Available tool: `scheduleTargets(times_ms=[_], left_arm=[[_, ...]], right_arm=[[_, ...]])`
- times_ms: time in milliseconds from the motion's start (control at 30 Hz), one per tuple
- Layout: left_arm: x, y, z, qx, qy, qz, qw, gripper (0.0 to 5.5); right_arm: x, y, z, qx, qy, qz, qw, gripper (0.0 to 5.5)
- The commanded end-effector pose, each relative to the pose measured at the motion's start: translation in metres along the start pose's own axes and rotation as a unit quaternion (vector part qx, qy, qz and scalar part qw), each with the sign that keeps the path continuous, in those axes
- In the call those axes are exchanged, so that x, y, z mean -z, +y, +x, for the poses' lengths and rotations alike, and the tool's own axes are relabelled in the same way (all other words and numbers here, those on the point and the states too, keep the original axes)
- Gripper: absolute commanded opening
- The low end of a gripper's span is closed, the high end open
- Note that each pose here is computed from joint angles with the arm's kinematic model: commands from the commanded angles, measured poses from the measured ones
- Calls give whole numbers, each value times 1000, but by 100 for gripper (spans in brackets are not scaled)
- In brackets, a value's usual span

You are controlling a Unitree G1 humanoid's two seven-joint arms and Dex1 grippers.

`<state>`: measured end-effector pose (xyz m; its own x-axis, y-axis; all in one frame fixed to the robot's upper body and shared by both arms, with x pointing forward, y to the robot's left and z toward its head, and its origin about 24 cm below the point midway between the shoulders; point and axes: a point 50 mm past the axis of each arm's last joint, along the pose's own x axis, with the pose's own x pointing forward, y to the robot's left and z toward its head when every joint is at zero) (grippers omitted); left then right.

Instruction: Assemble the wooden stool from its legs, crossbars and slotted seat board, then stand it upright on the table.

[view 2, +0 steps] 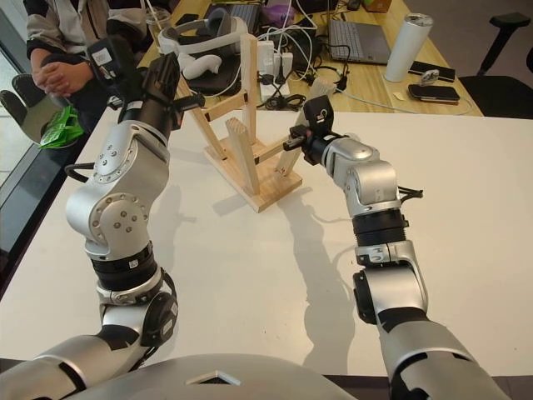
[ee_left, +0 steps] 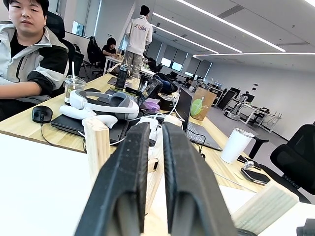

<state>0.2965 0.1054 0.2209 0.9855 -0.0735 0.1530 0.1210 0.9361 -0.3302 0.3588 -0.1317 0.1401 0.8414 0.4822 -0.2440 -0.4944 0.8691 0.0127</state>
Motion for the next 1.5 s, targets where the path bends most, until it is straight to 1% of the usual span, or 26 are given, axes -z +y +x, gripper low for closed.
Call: scheduleTargets(times_ms=[33, 100, 133, 167, 200, 233, 300, 333, 367, 433, 500, 600, 700, 733, 800, 900, 1000, 1100, 1333, 1500], left_arm=[[0, -1, 0, -7, -2, 0, 1000, 49], [0, 0, 0, -6, -2, 0, 1000, 49], [0, 0, 0, -6, -2, -1, 1000, 49], [1, 0, 1, -6, -1, -1, 1000, 49], [1, 1, 1, -5, 0, -1, 1000, 49], [0, 1, 1, -5, 0, -1, 1000, 49], [0, 3, 1, -8, 0, 0, 1000, 49], [1, 3, 1, -8, 1, 0, 1000, 49], [1, 3, 2, -8, 2, 0, 1000, 49], [2, 2, 2, -6, 4, 0, 1000, 49], [2, 2, 2, -6, 4, 1, 1000, 49], [2, 3, 2, -6, 3, 2, 1000, 44], [1, 3, 1, -8, 1, 3, 1000, 44], [1, 4, 1, -9, 1, 4, 1000, 44], [1, 5, 0, -12, 0, 5, 1000, 44], [2, 4, 0, -14, -2, 5, 1000, 44], [2, 4, 0, -14, -3, 5, 1000, 44], [1, 4, 0, -19, -9, 6, 1000, 44], [2, 2, -1, -21, -13, 3, 1000, 44], [2, 1, -1, -23, -14, 3, 1000, 44]], right_arm=[[-48, 28, -4, -49, -148, -13, 988, 0], [-67, 43, -9, -86, -199, 0, 976, 0], [-65, 46, -8, -95, -195, 5, 976, 0], [-56, 46, -7, -93, -174, 8, 980, 0], [-43, 45, -5, -89, -137, 9, 987, 0], [-20, 43, -4, -92, -71, 9, 993, 0], [23, 39, -6, -91, 48, 1, 995, 0], [39, 37, -9, -87, 87, -1, 992, 0], [49, 35, -11, -80, 108, -3, 991, 0], [49, 33, -12, -67, 81, -4, 994, 0], [31, 31, -10, -47, 6, 7, 999, 0], [-7, 24, -15, -13, -121, 18, 992, 57], [-44, 24, -39, -22, -237, 24, 971, 101], [-51, 28, -47, -35, -261, 22, 964, 126], [-58, 36, -60, -65, -284, 18, 956, 146], [-52, 51, -70, -130, -263, 30, 955, 189], [-37, 62, -71, -153, -223, -5, 963, 189], [-23, 69, -64, -141, -190, -54, 970, 189], [0, 81, -49, -135, -174, -94, 971, 189], [5, 86, -49, -151, -174, -97, 968, 270]])
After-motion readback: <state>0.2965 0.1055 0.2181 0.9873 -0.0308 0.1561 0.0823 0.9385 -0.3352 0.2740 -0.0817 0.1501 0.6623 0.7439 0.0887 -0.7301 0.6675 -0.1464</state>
